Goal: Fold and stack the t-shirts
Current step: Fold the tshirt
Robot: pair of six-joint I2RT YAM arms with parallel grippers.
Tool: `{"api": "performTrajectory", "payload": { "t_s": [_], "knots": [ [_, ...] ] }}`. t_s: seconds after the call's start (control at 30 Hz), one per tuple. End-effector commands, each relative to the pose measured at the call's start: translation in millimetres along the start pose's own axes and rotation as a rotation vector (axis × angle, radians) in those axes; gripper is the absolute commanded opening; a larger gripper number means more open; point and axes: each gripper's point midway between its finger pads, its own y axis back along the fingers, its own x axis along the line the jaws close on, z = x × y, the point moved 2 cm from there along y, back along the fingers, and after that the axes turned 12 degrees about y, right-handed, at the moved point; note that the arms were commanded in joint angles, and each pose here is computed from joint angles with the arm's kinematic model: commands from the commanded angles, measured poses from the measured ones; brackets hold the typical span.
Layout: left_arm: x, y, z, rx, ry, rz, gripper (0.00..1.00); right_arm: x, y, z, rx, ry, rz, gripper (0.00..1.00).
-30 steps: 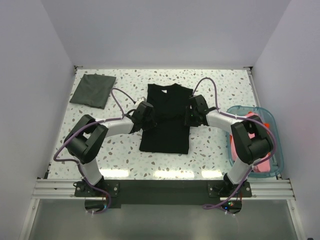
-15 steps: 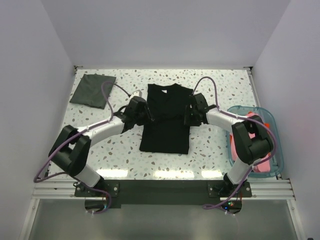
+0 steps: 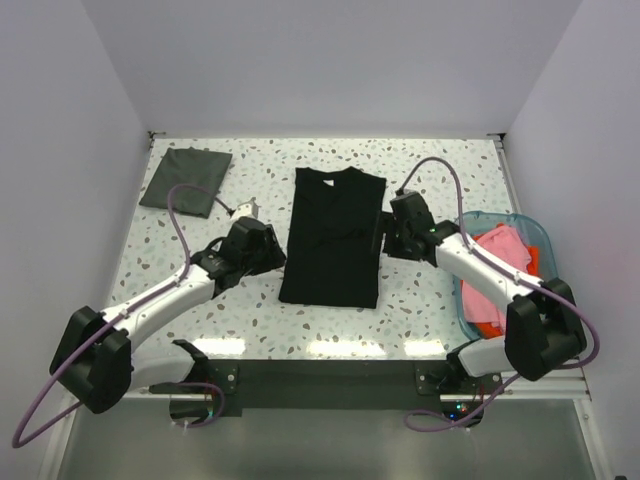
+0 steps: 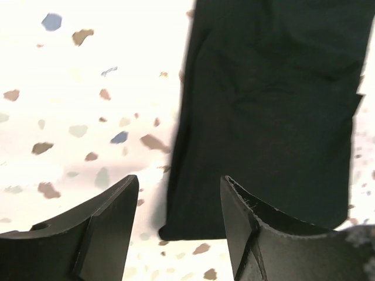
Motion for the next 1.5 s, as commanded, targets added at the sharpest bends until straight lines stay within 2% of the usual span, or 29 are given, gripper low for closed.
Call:
{"api": "performTrajectory", "payload": {
  "t_s": [0.0, 0.07, 0.23, 0.37, 0.47, 0.7, 0.77, 0.8, 1.03, 1.23, 1.47],
  "knots": [
    [19, -2, -7, 0.024, -0.039, 0.053, 0.63, 22, 9, -34, 0.040, 0.004, -0.008, 0.71],
    [28, -1, -17, 0.043, -0.028, 0.053, 0.62, 40, 13, -53, 0.052, 0.011, 0.007, 0.70],
    [34, -7, -41, 0.114, 0.005, -0.003, 0.59, 36, 12, -86, 0.047, -0.067, -0.024, 0.67],
    [33, -13, -57, 0.159, 0.010, -0.082, 0.57, 27, 14, -94, 0.034, -0.103, -0.057, 0.66],
    [40, -15, -62, 0.173, 0.004, -0.059, 0.57, 21, 14, -98, 0.026, -0.116, -0.075, 0.63],
    [54, -19, -77, 0.204, 0.023, -0.040, 0.54, 21, 2, -119, 0.077, -0.130, -0.055, 0.48],
    [57, -20, -84, 0.227, 0.030, -0.036, 0.52, 18, -1, -127, 0.093, -0.135, -0.059, 0.36],
    [59, -20, -86, 0.234, 0.028, -0.028, 0.52, 17, -1, -132, 0.106, -0.135, -0.059, 0.34],
    [76, -13, -107, 0.287, 0.018, 0.051, 0.48, 13, 3, -147, 0.141, -0.144, -0.040, 0.37],
    [97, -7, -118, 0.295, 0.041, 0.138, 0.45, 21, 9, -146, 0.146, -0.169, 0.011, 0.41],
    [104, 0, -135, 0.324, 0.048, 0.167, 0.43, 34, 11, -144, 0.156, -0.214, 0.078, 0.41]
  ]
}}
